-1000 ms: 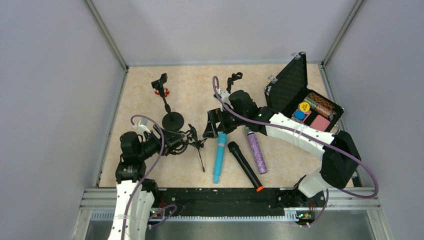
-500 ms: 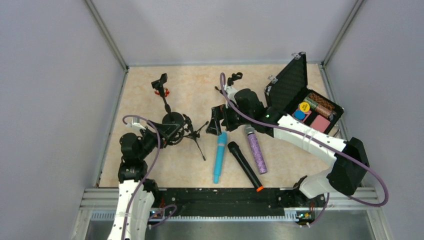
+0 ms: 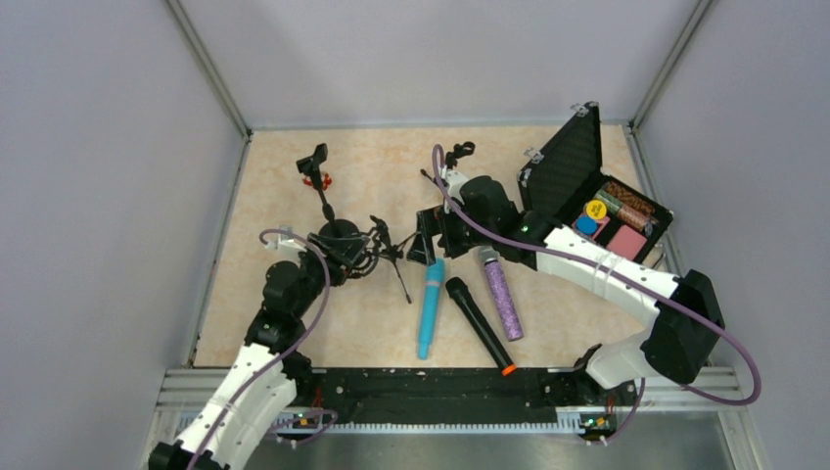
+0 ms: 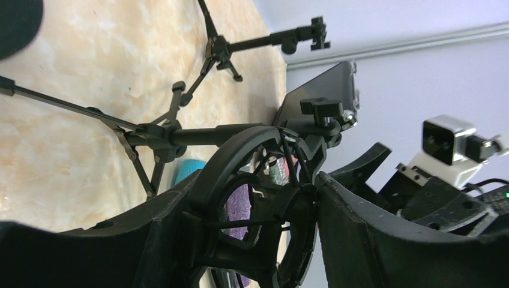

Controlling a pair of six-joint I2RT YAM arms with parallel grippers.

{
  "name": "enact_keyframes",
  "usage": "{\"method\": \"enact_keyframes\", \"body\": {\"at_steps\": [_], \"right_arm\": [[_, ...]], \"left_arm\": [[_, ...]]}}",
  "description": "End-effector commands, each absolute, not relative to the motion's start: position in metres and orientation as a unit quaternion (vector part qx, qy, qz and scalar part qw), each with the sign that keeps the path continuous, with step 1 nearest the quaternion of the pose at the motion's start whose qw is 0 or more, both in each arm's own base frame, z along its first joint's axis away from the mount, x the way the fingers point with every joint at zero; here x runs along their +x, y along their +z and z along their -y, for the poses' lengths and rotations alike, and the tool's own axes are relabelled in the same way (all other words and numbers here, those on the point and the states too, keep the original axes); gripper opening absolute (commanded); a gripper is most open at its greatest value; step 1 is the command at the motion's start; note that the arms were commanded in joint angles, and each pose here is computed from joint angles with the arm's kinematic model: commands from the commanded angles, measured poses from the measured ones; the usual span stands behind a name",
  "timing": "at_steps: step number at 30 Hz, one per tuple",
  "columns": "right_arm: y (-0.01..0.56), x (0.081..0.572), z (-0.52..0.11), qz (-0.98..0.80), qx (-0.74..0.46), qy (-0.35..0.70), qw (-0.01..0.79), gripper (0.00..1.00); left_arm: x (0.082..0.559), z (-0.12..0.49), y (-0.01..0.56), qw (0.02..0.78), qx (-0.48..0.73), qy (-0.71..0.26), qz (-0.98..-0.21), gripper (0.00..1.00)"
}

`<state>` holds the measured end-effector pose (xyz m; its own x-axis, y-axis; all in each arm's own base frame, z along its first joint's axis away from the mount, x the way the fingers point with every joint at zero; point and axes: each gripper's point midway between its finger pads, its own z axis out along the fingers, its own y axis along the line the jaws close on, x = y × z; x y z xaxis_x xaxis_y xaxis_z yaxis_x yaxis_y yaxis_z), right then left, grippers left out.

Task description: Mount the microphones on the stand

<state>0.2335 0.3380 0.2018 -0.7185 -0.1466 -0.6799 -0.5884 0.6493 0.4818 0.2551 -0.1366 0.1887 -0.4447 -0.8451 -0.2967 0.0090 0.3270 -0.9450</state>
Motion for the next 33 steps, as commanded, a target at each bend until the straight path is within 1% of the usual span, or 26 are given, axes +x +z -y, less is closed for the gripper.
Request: {"method": "enact_keyframes", "body": {"at_steps": [1, 9, 14, 15, 17, 18, 19, 20, 21, 25, 26, 27, 28, 33], "right_arm": [[0.217, 0.236, -0.333, -0.844, -0.211, 0.364, 0.332, 0.97], [0.213, 0.237, -0.323, -0.85, -0.205, 0.352, 0.335, 0.98], [0.212, 0.238, -0.32, -0.851, -0.204, 0.349, 0.336, 0.98], [0.211, 0.239, -0.319, -0.851, -0.205, 0.347, 0.336, 0.98], [0.211, 0.239, -0.318, -0.852, -0.204, 0.346, 0.337, 0.98], [0.211, 0.239, -0.319, -0.852, -0.204, 0.346, 0.336, 0.99], [0.211, 0.24, -0.319, -0.851, -0.205, 0.347, 0.337, 0.99], [0.212, 0.239, -0.319, -0.85, -0.207, 0.347, 0.337, 0.99], [0.212, 0.239, -0.319, -0.85, -0.208, 0.347, 0.337, 0.99], [0.214, 0.241, -0.317, -0.849, -0.211, 0.343, 0.341, 0.99], [0.215, 0.241, -0.317, -0.849, -0.212, 0.343, 0.342, 0.99], [0.214, 0.242, -0.317, -0.849, -0.212, 0.342, 0.342, 0.99], [0.215, 0.242, -0.316, -0.849, -0.212, 0.342, 0.343, 0.99], [0.213, 0.242, -0.314, -0.85, -0.209, 0.34, 0.342, 0.99]], "left_arm": [[0.272, 0.144, 0.217, 0.49, -0.308, -0.48, -0.659, 0.0], [0.293, 0.153, 0.216, 0.486, -0.329, -0.46, -0.666, 0.0], [0.297, 0.157, 0.21, 0.477, -0.334, -0.454, -0.675, 0.0], [0.297, 0.157, 0.208, 0.474, -0.336, -0.451, -0.677, 0.03], [0.296, 0.158, 0.205, 0.469, -0.334, -0.445, -0.687, 0.17], [0.295, 0.158, 0.203, 0.466, -0.333, -0.439, -0.693, 0.29], [0.295, 0.158, 0.203, 0.465, -0.331, -0.436, -0.696, 0.43], [0.294, 0.159, 0.202, 0.463, -0.329, -0.432, -0.7, 0.53], [0.293, 0.159, 0.201, 0.464, -0.327, -0.429, -0.703, 0.59], [0.291, 0.153, 0.2, 0.47, -0.332, -0.415, -0.705, 0.75], [0.29, 0.15, 0.201, 0.472, -0.336, -0.413, -0.703, 0.81], [0.289, 0.149, 0.201, 0.473, -0.338, -0.412, -0.702, 0.92], [0.289, 0.147, 0.202, 0.476, -0.337, -0.41, -0.701, 0.98], [0.285, 0.145, 0.212, 0.491, -0.324, -0.411, -0.697, 0.99]]}}
